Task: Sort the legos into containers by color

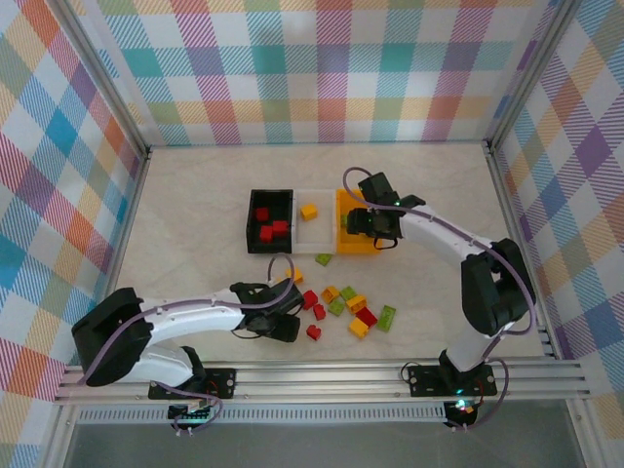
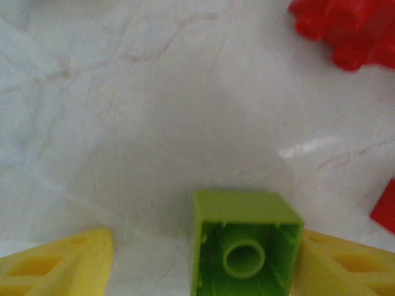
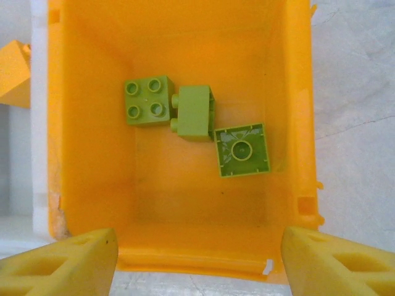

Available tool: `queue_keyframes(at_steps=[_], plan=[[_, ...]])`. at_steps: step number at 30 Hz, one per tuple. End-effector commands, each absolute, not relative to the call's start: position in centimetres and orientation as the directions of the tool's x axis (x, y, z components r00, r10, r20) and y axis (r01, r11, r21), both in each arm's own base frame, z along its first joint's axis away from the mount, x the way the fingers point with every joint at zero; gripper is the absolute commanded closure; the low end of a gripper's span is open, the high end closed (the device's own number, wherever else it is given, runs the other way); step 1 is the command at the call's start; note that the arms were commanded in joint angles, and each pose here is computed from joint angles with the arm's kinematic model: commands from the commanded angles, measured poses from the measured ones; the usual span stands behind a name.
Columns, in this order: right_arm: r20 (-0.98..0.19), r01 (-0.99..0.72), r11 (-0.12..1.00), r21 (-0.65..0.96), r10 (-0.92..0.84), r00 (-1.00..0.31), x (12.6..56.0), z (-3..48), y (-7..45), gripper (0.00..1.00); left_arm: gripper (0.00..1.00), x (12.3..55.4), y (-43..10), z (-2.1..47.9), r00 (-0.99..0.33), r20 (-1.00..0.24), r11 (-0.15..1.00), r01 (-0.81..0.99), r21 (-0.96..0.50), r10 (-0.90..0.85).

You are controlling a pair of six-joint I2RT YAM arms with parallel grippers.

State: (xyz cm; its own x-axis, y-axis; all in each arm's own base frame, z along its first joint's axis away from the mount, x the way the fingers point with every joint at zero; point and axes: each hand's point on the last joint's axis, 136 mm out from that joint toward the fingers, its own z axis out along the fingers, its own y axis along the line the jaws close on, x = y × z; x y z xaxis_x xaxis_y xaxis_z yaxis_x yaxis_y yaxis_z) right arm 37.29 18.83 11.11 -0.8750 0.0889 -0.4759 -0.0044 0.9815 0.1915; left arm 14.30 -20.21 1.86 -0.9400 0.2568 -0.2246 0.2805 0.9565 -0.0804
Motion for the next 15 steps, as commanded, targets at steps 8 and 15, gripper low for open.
queue_keyframes(at_steps=[8, 15], plan=[[-0.526, 0.016, 0.971, 0.240, 0.144, -0.838, 36.7, 13.5, 17.6, 0.29, 0.59, 14.8, -21.4, 2.5, -0.927, -0.236, 0.947, 0.315, -0.069, 0.291], [-0.523, 0.046, 0.966, 0.253, 0.177, -0.834, 35.0, 13.1, 16.1, 0.29, 0.63, 16.9, -23.4, 7.5, -0.911, -0.340, 0.941, 0.298, -0.158, 0.232]])
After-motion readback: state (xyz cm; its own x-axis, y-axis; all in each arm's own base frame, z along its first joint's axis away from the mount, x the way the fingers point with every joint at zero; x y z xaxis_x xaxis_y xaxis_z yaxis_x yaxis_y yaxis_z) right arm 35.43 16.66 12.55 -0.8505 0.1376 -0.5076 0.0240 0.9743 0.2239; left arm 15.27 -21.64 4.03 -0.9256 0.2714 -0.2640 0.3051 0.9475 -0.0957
